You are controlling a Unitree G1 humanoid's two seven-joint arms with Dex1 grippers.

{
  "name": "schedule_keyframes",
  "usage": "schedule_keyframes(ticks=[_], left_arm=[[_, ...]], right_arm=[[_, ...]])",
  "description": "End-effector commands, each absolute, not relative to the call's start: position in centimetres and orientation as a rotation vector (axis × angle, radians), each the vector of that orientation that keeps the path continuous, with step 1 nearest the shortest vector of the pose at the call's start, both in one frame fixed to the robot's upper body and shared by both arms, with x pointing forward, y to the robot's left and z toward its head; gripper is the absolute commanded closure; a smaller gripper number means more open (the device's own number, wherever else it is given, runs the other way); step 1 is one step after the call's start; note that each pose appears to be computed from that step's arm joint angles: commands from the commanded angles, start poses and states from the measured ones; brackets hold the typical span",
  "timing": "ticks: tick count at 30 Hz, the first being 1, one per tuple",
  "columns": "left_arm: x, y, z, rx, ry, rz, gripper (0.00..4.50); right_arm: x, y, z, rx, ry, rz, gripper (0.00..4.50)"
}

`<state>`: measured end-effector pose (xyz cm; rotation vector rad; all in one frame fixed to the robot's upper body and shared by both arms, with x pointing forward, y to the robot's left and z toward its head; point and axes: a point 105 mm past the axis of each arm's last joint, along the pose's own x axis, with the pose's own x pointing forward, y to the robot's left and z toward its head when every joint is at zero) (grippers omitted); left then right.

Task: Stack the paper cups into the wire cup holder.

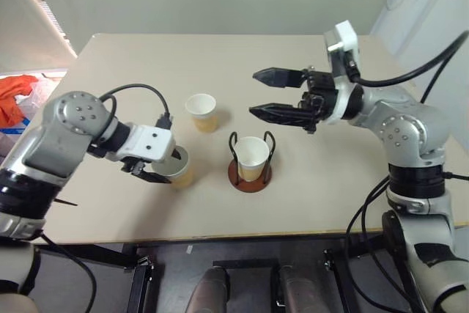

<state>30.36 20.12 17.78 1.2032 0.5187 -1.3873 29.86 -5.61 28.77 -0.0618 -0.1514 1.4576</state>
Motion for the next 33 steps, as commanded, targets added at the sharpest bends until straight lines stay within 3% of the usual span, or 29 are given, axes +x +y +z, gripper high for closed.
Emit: schedule_keyframes(ticks=[1,7,8,11,17,23,30,33], left_arm=[[30.4,19.6,18.1,1.244,0.507,-1.426,1.45],[30.6,19.7,16.8,1.294,0.538,-1.454,1.45],[30.8,19.8,16.7,1.302,0.538,-1.449,1.63],[31.1,19.7,16.6,1.308,0.525,-1.463,2.36],[31.6,19.4,16.7,1.301,0.505,-1.473,4.41],[31.8,19.0,18.0,1.305,0.449,-1.486,4.46],[30.3,14.2,29.7,1.192,-0.023,-1.573,4.46],[29.6,12.4,32.5,1.173,-0.15,-1.634,4.46]], right_arm=[[28.5,-5.9,29.5,-0.077,-0.19,1.468,0.03],[26.9,-6.2,28.9,-0.14,-0.187,1.47,0.03],[26.7,-6.3,28.9,-0.145,-0.191,1.467,0.01],[26.6,-6.7,29.0,-0.148,-0.203,1.441,0.0],[26.4,-7.2,29.3,-0.146,-0.222,1.407,0.0],[25.9,-8.0,29.6,-0.144,-0.237,1.387,0.0],[23.9,-13.7,27.3,-0.219,-0.147,1.216,0.0],[22.5,-17.1,27.0,-0.279,-0.073,1.091,0.0]])
